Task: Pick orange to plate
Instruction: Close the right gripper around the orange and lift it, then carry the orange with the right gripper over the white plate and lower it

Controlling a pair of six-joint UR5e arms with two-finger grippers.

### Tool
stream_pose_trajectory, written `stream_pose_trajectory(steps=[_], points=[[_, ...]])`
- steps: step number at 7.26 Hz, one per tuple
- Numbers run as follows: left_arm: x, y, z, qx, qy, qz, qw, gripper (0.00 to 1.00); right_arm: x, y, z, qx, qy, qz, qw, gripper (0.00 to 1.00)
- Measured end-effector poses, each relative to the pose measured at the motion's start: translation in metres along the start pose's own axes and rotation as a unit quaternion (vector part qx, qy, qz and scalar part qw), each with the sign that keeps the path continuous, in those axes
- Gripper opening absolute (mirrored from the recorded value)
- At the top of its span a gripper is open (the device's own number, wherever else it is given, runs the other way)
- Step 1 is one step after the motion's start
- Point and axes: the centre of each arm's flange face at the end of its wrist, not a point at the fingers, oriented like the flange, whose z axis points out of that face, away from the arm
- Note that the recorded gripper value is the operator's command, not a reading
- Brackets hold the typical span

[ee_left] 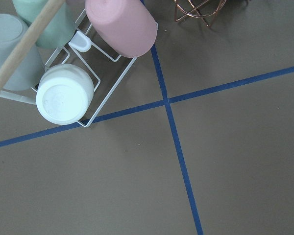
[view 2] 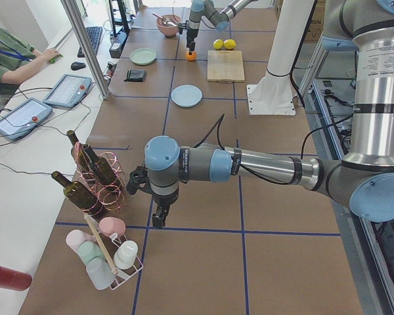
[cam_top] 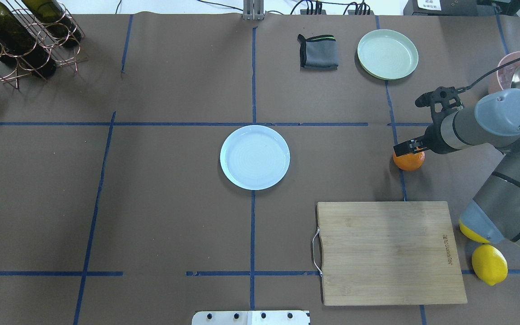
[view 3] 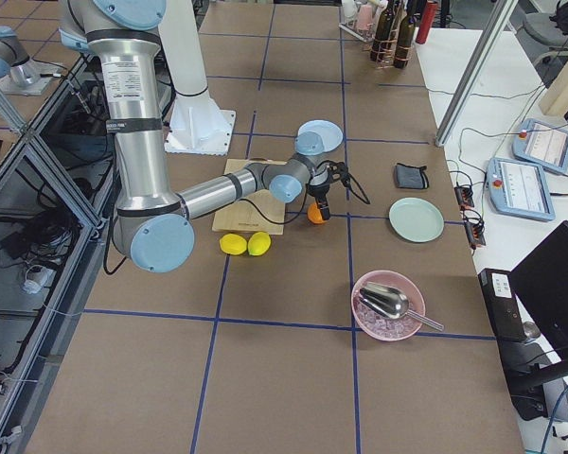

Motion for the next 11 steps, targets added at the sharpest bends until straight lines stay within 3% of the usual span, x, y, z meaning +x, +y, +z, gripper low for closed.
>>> stream_pose_trajectory(steps=[5, 7, 8, 11], points=[[0.000, 0.000, 0.000, 0.000, 0.000, 0.000, 1.0000, 1.00, -0.002, 0.008, 0.021, -0.012, 0.012, -0.005, 0.9998, 0.99], [0.001, 0.000, -0.001, 0.001, 0.000, 0.001, 1.0000, 1.00, -0.008, 0.013, 0.029, -0.019, 0.012, -0.011, 0.9997, 0.17], [0.001, -0.001, -0.002, 0.001, 0.000, 0.001, 1.0000, 1.00, -0.010, 0.014, 0.029, -0.021, 0.011, -0.013, 0.9996, 0.00], [0.005, -0.001, -0.006, 0.006, -0.002, 0.005, 1.0000, 1.00, -0.064, -0.015, 0.004, 0.001, -0.022, -0.020, 0.9996, 0.04]])
